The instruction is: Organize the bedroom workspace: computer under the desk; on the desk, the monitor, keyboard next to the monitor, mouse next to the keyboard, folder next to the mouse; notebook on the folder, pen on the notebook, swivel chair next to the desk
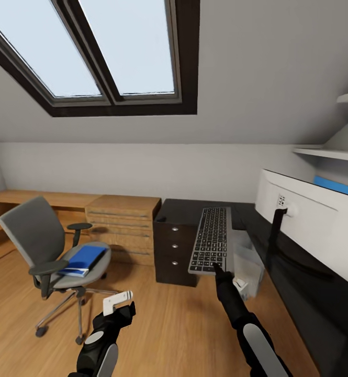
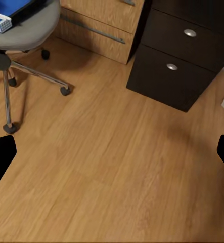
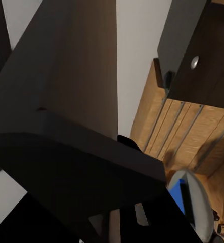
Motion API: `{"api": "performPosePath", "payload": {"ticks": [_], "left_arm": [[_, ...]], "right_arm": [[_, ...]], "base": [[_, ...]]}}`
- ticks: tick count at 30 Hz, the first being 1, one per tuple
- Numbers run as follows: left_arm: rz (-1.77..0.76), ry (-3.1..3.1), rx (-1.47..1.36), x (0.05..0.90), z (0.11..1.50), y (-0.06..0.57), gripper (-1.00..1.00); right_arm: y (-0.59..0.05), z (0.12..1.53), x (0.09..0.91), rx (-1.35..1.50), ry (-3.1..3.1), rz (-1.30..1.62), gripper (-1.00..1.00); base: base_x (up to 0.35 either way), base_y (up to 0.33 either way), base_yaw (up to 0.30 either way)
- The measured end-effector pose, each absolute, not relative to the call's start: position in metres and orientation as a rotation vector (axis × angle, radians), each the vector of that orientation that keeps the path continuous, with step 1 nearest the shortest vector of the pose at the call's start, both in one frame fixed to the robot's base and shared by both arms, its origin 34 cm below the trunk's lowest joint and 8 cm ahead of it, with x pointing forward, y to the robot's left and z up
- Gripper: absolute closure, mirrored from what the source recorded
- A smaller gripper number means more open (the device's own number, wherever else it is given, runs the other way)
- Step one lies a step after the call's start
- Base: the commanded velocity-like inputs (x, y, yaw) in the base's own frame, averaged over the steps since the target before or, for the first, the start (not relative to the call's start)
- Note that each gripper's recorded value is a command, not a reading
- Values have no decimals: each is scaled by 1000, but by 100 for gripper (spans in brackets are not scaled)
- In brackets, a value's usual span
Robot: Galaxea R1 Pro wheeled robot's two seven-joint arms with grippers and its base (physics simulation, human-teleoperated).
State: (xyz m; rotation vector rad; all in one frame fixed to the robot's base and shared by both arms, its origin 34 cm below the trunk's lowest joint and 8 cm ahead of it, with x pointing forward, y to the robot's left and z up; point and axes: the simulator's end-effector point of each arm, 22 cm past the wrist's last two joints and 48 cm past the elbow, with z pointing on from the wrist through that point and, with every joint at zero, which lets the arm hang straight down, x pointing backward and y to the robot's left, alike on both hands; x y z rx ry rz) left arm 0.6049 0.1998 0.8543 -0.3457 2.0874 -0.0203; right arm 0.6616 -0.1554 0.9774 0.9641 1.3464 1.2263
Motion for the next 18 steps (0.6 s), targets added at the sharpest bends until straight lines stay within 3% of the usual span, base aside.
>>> {"api": "performPosePath", "payload": {"ticks": [18], "left_arm": [[-20, 2090, -344, 605, 853, 199, -100]], "right_arm": [[-186, 929, 666, 1081, 1470, 1235, 100]], "base": [[331, 124, 0]]}}
